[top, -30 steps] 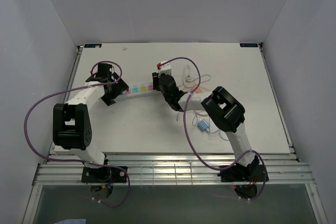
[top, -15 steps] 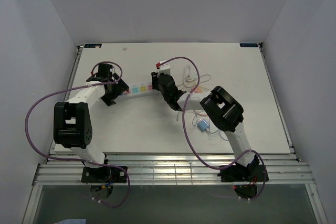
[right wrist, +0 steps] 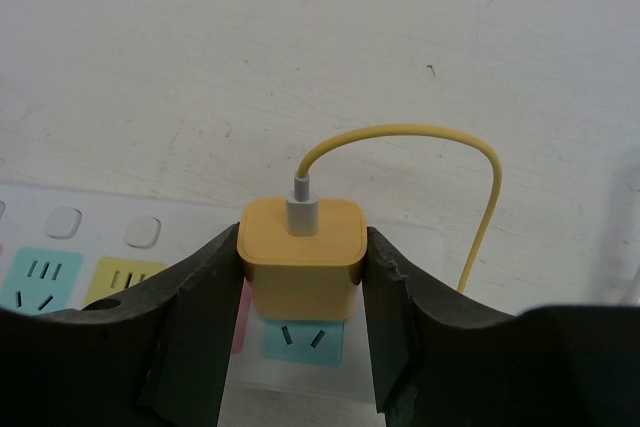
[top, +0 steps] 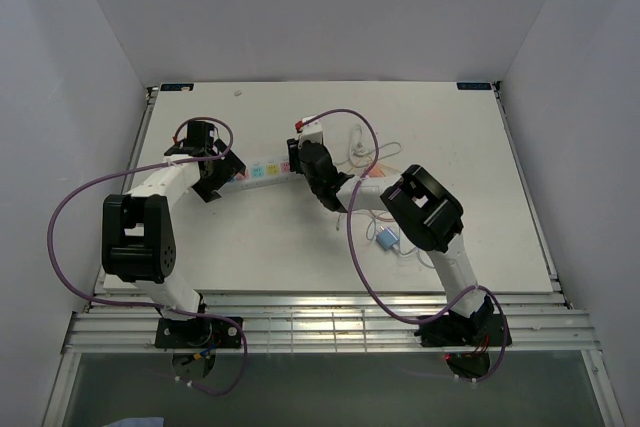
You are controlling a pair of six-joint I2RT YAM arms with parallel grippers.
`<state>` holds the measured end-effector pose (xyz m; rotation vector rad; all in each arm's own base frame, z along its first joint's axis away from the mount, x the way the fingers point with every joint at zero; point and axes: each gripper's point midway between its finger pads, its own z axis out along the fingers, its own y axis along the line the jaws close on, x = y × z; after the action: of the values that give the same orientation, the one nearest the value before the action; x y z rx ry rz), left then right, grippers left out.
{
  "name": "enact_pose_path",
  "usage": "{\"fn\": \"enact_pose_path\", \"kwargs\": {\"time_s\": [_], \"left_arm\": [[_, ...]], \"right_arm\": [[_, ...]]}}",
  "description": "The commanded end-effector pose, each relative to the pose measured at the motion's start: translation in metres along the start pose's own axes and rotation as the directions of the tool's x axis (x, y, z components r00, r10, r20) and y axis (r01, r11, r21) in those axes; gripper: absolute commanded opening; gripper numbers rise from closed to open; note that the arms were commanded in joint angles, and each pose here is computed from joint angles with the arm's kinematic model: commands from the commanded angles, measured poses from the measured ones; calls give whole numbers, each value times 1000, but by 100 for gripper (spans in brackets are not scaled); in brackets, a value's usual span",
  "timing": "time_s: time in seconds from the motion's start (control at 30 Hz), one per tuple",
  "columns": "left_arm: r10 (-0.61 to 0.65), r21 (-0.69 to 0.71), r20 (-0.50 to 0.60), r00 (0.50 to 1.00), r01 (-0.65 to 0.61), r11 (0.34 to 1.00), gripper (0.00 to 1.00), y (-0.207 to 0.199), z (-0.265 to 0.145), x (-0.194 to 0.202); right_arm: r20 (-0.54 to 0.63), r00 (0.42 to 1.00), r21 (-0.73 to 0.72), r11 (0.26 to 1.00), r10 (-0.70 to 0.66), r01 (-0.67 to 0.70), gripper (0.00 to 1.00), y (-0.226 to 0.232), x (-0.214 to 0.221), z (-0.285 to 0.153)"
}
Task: Insert the plug
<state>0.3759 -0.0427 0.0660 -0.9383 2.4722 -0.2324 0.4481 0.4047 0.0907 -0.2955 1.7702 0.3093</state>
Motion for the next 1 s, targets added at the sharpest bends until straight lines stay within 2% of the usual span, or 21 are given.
{"fn": "enact_pose_path", "kwargs": {"time_s": [0.0, 0.17, 0.37, 0.53, 0.83, 0.97], "left_arm": [[1, 32, 46, 999, -3, 999, 98, -9, -9, -15], [0, 34, 46, 999, -1, 999, 98, -9, -10, -15], [2, 43, 33, 999, -3, 999, 98, -6, -16, -8], [-5, 50, 41, 999, 3, 999, 98, -2, -21, -3], [-11, 48, 9, 1000, 10, 999, 98, 7, -17, 12], [-17, 46, 4, 1000, 16, 999, 98, 10, -16, 15]], "right_arm": [[-38, 999, 5, 1000, -13, 13, 8, 4, 6, -6], [-57, 998, 7, 1000, -21, 22, 8, 4, 9, -9], [-71, 997, 11, 1000, -19, 20, 8, 5, 18, -36], [-158, 987, 35, 999, -8, 14, 8, 1, 64, -47], [-145, 989, 76, 997, 10, 1, 8, 0, 96, -56], [-162, 986, 50, 998, -28, 37, 8, -5, 117, -69]]}}
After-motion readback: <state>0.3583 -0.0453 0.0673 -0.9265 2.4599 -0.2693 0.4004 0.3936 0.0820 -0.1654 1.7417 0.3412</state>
